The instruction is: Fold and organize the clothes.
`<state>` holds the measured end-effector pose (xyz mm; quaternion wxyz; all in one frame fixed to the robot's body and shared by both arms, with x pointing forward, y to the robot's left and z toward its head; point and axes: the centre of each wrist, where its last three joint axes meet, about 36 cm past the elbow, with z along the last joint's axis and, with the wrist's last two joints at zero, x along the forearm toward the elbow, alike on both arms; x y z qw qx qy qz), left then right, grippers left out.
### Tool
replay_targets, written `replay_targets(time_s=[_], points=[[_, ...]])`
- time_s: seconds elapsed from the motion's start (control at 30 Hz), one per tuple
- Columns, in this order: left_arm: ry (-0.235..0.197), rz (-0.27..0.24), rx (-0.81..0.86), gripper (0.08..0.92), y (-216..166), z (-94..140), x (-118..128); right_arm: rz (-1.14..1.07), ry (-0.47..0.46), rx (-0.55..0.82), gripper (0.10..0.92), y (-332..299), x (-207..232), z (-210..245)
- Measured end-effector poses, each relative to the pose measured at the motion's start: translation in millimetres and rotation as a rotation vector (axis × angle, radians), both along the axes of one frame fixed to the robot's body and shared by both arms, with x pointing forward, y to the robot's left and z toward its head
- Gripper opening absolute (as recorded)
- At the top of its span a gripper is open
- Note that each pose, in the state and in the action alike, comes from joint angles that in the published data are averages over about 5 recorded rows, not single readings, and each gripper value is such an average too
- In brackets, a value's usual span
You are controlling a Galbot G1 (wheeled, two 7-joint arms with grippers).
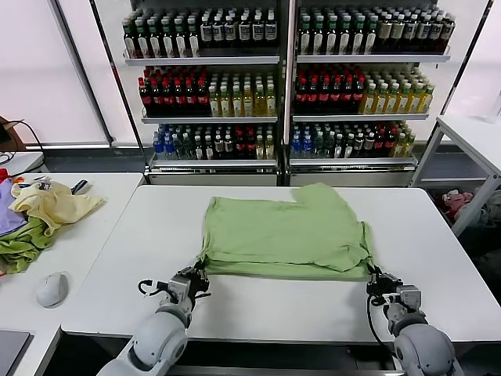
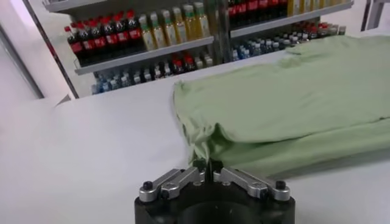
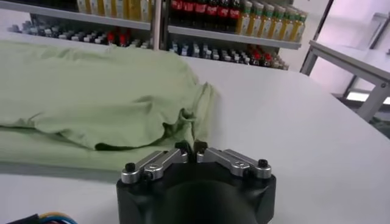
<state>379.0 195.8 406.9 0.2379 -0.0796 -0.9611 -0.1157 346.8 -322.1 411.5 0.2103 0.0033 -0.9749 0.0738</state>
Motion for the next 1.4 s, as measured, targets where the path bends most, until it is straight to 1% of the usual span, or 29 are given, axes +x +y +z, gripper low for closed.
replay_targets(time_s=[0.17,0.33,0.43,0.5,0.57,0.7,0.8,0.97,1.1,1.23,1.33,1.4], points=[[0.013,-0.012,0.000,0.109,5.4,7.1,-37.6,0.021,0.010,-0.024,0.147,2.6,-25.8,7.9],[0.036,-0.022,0.004,0.109,9.3,13.7,-71.4,0.044,0.028,-0.047,0.155,8.4,-46.7,12.9],[0.052,-0.031,0.011,0.109,10.2,16.2,-87.4,0.055,0.025,-0.063,0.212,11.4,-54.7,16.8],[0.059,-0.038,0.016,0.110,10.5,17.9,-95.6,0.058,0.007,-0.070,0.271,12.7,-58.2,20.5],[0.061,-0.042,0.019,0.129,10.9,20.7,-101.9,0.059,-0.021,-0.076,0.331,13.4,-60.5,24.6],[0.049,-0.045,0.023,0.224,12.6,29.5,-109.7,0.062,-0.082,-0.078,0.443,14.4,-61.5,32.0],[0.035,-0.045,0.029,0.310,15.2,35.9,-111.5,0.065,-0.118,-0.074,0.530,14.8,-58.0,36.4],[0.007,-0.037,0.036,0.457,21.5,43.0,-104.1,0.066,-0.174,-0.058,0.677,15.5,-38.5,43.6],[-0.015,-0.029,0.030,0.570,25.9,44.6,-85.8,0.066,-0.205,-0.040,0.776,16.6,-7.1,47.0],[-0.034,-0.010,0.016,0.691,29.7,41.3,-55.4,0.069,-0.215,-0.020,0.818,20.1,33.8,47.5],[-0.045,0.006,0.004,0.770,31.5,38.0,-27.1,0.074,-0.214,-0.007,0.822,23.8,66.7,47.7],[-0.051,0.016,-0.003,0.801,32.1,35.6,-7.1,0.077,-0.208,-0.001,0.822,25.8,88.3,47.7]])
